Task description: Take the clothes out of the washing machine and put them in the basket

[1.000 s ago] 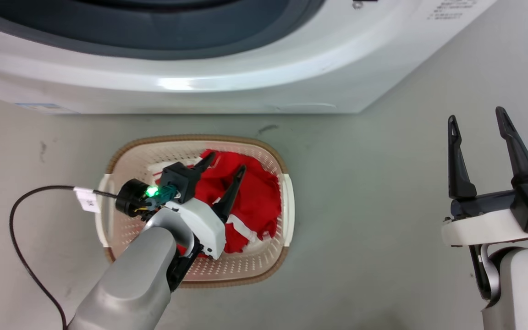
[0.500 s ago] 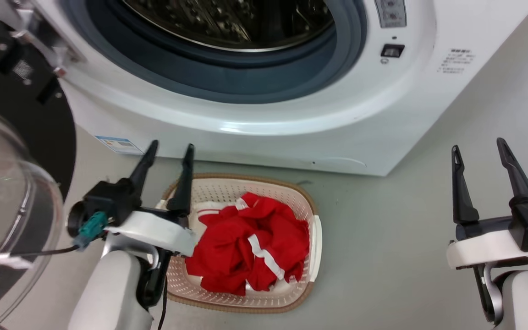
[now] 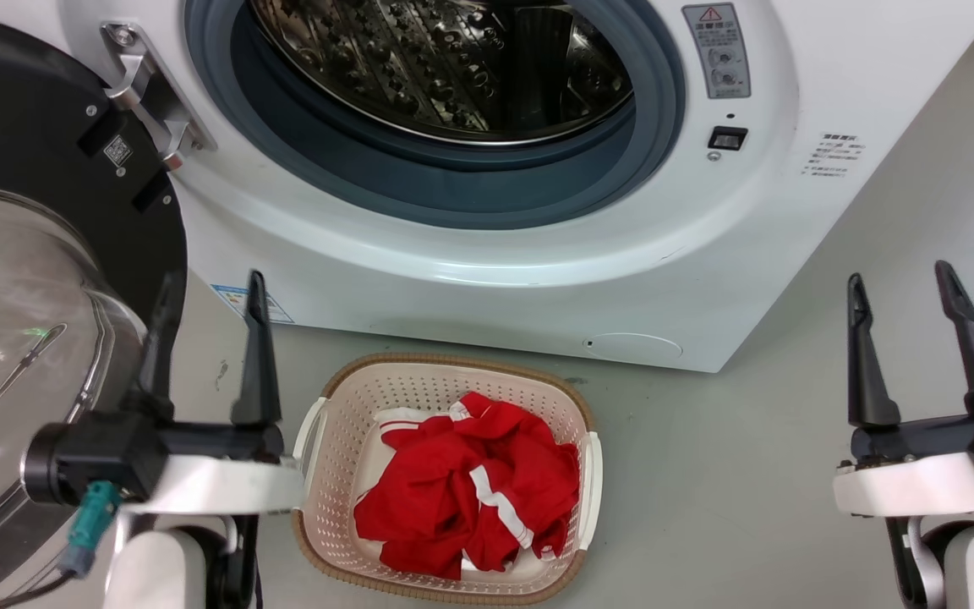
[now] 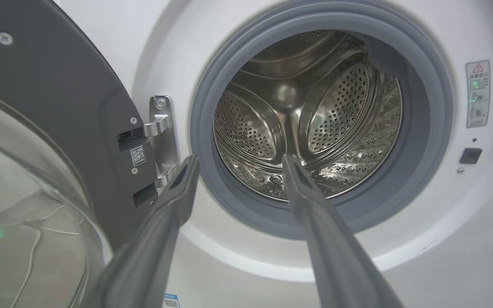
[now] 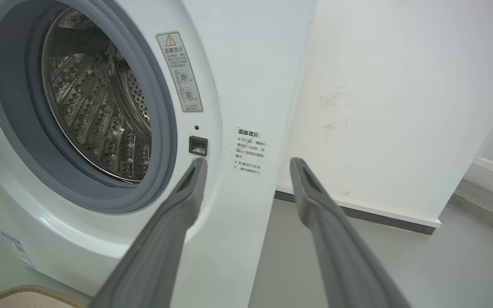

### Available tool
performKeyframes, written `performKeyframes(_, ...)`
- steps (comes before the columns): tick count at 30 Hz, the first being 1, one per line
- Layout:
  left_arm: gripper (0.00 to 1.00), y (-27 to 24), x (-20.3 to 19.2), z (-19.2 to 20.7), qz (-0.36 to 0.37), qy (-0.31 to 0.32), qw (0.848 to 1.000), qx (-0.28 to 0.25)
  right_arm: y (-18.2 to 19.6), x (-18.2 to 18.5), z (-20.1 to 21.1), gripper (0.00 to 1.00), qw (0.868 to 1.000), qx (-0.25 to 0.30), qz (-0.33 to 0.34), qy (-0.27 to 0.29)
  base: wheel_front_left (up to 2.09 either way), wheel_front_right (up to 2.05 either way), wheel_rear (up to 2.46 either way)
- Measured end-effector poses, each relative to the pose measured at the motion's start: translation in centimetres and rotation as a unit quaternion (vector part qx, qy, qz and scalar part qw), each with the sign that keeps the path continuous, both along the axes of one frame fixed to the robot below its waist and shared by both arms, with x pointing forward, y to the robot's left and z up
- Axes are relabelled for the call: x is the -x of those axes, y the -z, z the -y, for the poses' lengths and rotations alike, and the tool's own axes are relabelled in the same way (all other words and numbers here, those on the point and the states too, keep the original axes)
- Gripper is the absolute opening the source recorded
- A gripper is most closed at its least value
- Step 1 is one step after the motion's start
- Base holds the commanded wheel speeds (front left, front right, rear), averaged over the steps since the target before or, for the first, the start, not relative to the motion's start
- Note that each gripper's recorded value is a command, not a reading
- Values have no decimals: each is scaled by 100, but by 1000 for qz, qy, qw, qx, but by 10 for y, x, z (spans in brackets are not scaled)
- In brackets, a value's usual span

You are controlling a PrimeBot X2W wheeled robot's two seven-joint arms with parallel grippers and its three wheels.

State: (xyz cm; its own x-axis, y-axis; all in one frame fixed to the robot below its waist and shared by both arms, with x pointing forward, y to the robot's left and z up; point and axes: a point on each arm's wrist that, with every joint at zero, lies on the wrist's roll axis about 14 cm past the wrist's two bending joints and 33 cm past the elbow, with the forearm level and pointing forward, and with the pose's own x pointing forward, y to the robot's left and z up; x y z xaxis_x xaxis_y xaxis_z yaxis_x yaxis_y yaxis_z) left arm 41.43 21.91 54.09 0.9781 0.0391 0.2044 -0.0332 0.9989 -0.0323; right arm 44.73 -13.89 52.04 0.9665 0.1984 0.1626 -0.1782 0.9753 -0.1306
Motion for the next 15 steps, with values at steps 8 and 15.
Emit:
performKeyframes(8, 100, 8, 16, 6, -15, 2, 1000, -20, -23, 13, 15, 100, 999, -14, 29, 19, 0, 0, 0)
performKeyframes(15, 100, 22, 19, 29, -36, 33, 999, -23, -37, 28, 36, 100, 998, -22, 45, 47, 0, 0, 0)
